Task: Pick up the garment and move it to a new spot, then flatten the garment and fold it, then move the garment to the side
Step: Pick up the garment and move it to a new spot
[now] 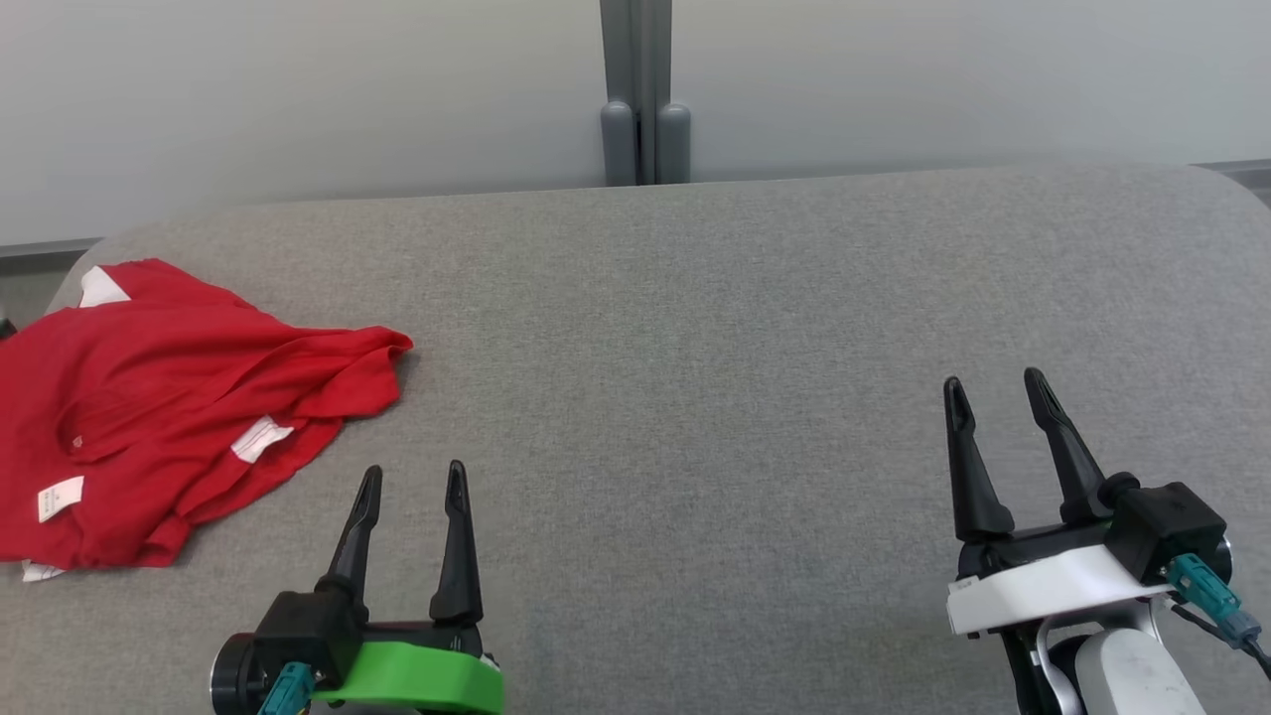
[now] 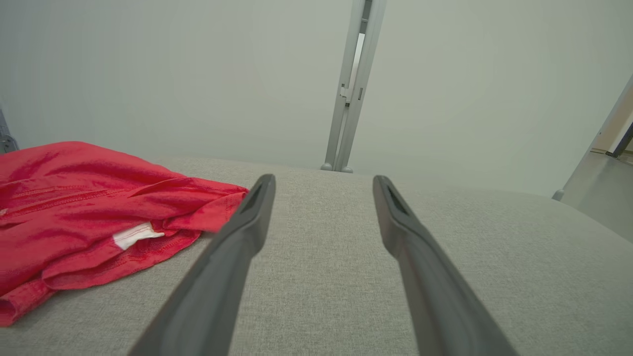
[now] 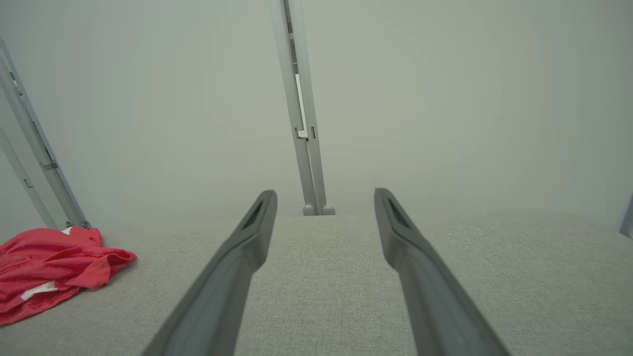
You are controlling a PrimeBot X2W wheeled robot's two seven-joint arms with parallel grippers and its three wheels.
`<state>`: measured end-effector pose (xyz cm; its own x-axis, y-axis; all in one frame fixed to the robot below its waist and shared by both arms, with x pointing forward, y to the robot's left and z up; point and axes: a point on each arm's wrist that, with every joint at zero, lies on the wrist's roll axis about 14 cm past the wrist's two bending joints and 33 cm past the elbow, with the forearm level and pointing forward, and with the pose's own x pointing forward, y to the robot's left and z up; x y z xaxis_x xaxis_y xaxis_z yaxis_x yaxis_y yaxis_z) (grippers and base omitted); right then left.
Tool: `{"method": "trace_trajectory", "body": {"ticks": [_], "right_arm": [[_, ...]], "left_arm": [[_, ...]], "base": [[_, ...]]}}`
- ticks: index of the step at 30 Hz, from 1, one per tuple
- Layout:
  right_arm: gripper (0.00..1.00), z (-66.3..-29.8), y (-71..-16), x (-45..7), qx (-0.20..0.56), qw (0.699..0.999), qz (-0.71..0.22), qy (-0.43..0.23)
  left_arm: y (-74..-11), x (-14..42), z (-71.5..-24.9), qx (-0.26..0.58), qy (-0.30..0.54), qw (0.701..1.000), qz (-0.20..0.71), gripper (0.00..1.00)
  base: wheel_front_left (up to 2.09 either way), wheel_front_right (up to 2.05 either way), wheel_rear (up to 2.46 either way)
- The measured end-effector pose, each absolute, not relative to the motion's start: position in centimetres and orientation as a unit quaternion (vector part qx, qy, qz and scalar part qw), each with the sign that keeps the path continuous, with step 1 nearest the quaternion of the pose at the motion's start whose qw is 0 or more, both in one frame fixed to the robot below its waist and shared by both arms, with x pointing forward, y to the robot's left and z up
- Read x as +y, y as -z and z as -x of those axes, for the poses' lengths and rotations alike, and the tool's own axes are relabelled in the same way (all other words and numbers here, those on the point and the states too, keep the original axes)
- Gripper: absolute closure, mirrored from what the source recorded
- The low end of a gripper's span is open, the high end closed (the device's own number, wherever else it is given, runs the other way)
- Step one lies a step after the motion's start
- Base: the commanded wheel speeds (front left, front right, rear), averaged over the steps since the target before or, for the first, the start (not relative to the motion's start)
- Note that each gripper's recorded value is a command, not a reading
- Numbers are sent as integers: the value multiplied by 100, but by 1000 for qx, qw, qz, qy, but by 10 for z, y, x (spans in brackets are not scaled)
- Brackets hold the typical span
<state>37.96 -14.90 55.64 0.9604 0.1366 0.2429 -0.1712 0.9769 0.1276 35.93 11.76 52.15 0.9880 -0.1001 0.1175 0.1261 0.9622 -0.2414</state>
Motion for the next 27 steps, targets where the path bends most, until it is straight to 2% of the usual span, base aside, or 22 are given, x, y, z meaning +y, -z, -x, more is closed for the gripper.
{"method": "trace_trajectory", "body": {"ticks": [5,12,27], "right_arm": [[0,-383,-550,-134,-106,986,-77,-99],[0,-391,-540,-89,-87,980,-75,-163],[0,-391,-531,5,-62,950,-88,-294]], "left_arm": [[-520,133,-355,-53,33,991,122,0],[-519,173,-341,-58,-34,991,114,0],[-525,248,-290,-79,-162,979,93,0]], "base": [[0,0,0],[0,0,0],[0,0,0]]}}
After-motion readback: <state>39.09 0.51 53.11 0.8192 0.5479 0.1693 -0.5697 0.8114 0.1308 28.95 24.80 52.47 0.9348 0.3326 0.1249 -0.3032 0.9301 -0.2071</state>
